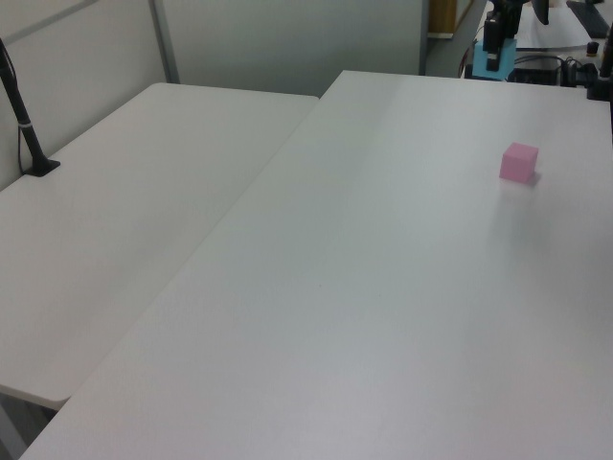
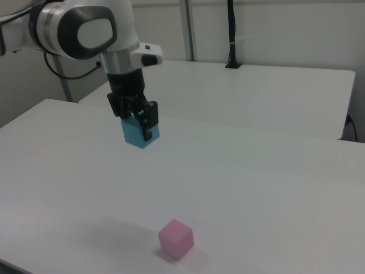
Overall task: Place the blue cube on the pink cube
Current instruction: 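Lift the light-blue cube and carry it over the pink cube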
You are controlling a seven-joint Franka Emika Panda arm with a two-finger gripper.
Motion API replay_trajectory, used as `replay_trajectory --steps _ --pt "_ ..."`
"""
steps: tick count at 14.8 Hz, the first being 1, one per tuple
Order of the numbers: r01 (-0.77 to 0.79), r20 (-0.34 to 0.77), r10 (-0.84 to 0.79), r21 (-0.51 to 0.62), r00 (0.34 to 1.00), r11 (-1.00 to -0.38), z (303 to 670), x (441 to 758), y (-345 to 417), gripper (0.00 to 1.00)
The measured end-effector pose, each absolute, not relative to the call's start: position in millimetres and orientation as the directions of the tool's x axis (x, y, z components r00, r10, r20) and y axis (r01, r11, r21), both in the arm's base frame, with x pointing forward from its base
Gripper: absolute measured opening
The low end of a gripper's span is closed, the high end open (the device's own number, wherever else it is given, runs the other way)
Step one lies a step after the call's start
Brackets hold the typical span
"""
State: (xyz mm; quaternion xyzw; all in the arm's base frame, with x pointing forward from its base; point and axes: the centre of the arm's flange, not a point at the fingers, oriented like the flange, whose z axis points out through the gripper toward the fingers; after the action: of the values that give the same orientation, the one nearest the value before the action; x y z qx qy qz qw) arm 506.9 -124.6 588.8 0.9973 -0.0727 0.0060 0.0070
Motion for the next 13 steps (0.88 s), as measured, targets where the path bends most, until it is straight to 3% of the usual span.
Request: replay_trajectory --steps 6,13 --pt "-0.184 -0.033 -0.185 0.035 0.982 -0.982 564.8 489.8 -170.9 0.61" --pt "-0.203 0.03 -0.202 0.015 0.979 -0.979 519.4 461.5 -194.7 0.61"
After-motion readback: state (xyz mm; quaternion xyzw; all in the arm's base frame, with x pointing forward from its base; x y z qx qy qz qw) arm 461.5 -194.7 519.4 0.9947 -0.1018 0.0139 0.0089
